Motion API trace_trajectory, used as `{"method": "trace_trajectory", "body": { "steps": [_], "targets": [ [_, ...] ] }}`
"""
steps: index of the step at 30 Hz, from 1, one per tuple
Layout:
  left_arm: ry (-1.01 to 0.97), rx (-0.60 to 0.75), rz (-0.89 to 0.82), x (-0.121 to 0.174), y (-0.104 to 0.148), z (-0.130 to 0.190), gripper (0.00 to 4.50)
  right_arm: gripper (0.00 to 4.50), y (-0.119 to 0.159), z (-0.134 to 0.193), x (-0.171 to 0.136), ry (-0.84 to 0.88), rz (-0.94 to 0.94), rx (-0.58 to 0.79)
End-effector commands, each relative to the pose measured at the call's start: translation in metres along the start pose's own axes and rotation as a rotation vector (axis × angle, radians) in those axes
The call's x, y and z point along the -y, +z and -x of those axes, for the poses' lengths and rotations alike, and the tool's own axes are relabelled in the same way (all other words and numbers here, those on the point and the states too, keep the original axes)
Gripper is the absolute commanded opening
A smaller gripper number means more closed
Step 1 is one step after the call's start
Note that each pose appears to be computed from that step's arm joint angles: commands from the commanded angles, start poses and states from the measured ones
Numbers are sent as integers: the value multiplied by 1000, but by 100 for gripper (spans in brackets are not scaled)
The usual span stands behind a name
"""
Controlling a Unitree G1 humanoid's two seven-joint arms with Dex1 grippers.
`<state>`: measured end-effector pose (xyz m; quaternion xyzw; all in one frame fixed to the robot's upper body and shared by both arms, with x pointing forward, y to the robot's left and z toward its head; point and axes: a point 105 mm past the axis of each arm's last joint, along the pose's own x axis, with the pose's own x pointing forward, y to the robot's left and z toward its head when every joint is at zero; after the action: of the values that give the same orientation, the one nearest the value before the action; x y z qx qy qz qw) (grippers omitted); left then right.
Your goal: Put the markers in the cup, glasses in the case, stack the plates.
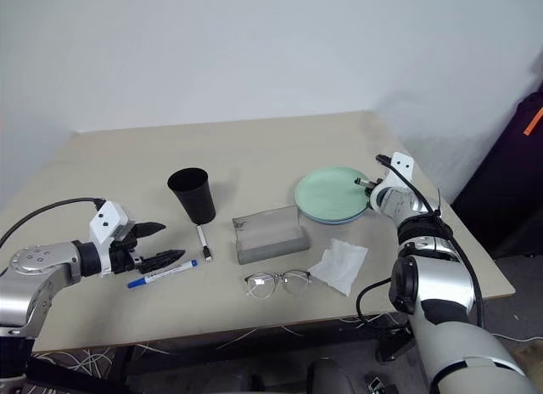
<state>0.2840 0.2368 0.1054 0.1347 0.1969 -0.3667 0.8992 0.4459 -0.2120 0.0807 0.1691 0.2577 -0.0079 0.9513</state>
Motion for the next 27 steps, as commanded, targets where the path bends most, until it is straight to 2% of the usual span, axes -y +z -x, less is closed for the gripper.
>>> {"method": "trace_trajectory", "body": {
  "steps": [1,4,5,6,13,17,19,22,27],
  "targets": [
    [6,33,-32,-2,12,2,450,3,25,3,-15,26,9,77],
    [7,32,-32,-2,12,2,450,3,22,3,-16,27,16,68],
    [7,32,-32,-2,12,2,450,52,22,2,-17,27,21,64],
    [7,33,-33,-2,12,2,450,73,21,2,-17,26,28,62],
    [5,34,-35,-1,12,1,450,323,19,4,-10,10,61,49],
    [4,34,-38,-1,12,0,450,448,26,7,-7,2,109,67],
    [3,35,-40,-1,13,0,450,448,33,10,-11,34,169,83],
    [2,36,-43,-2,14,1,450,448,42,23,-28,177,330,98],
    [10,38,-42,-4,13,2,450,448,35,61,-45,453,434,30]
  ]
}}
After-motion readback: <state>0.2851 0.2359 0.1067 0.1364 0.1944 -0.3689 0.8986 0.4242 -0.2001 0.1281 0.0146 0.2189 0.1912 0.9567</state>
